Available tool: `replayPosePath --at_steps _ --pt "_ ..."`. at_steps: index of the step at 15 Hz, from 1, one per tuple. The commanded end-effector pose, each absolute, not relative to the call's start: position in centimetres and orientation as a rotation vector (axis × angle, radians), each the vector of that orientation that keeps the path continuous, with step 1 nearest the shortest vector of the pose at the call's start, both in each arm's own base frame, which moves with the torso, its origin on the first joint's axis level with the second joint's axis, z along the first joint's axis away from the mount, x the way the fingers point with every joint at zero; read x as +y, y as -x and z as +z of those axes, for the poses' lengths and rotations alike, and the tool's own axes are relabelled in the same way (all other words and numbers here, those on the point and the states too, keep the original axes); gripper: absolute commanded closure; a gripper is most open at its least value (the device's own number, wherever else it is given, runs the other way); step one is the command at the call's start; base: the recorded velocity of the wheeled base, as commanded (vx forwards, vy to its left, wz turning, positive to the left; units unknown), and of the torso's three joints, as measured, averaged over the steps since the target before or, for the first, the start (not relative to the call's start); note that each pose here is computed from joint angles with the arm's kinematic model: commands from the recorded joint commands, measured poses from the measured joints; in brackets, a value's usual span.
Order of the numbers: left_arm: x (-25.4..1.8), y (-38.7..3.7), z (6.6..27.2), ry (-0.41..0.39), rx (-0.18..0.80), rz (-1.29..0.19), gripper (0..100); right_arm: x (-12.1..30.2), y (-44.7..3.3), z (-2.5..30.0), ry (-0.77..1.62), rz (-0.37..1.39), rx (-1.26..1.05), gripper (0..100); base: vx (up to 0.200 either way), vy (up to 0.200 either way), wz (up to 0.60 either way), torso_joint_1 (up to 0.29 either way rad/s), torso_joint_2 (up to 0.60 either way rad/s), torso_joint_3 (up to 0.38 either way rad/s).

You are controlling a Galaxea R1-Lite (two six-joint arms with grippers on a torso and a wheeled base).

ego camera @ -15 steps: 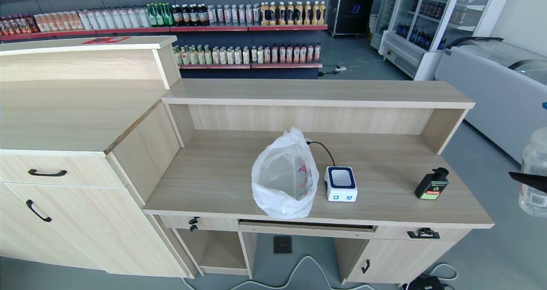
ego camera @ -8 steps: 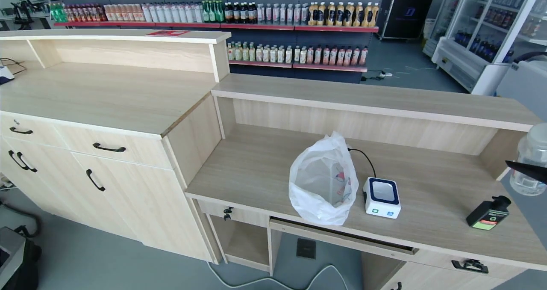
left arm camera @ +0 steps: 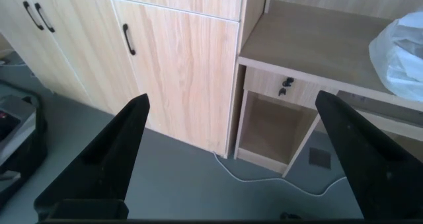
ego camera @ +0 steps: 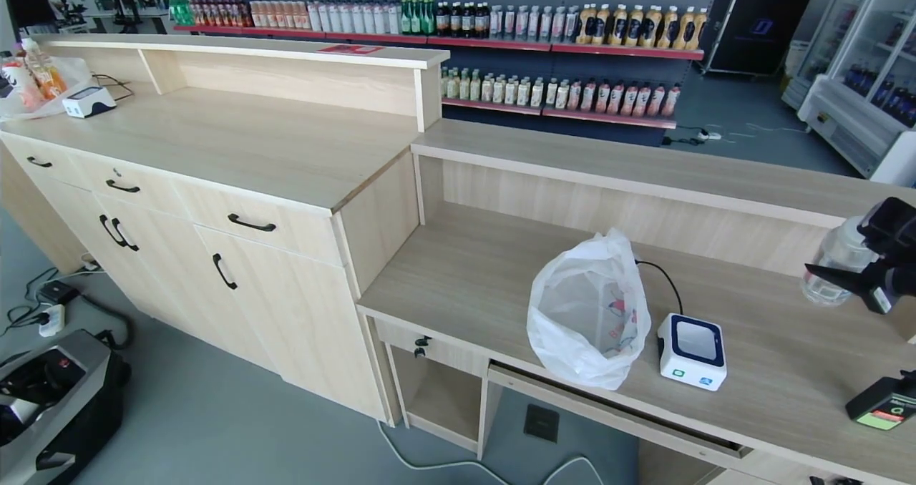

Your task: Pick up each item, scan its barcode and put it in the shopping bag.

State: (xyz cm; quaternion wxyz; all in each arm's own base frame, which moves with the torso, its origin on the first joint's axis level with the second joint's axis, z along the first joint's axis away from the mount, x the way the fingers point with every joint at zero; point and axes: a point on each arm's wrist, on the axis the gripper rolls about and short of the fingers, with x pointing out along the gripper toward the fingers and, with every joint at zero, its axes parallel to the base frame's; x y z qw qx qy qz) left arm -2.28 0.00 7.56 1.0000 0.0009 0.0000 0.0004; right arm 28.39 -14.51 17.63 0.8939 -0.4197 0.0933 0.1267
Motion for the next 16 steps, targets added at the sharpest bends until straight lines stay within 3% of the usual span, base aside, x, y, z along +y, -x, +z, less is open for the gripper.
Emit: replayPosePath --at_steps 1,5,16 --pt "0.0 2.3 7.5 -0.002 0.0 0.002 0 -15.3 -30.6 14.9 0.834 0.316 0.216 100 0.0 0.0 0.0 0.0 0.0 0.0" --pt "0.0 2.3 7.5 -0.002 0.0 0.002 0 -14.6 -32.2 13.0 0.824 0.427 0.147 100 0.0 0.0 0.0 0.0 0.0 0.0" --pt "0.0 2.3 7.5 -0.002 0.0 0.002 0 -12.9 -34.6 8.6 0.911 0.485 0.071 100 0.0 0.0 0.0 0.0 0.0 0.0"
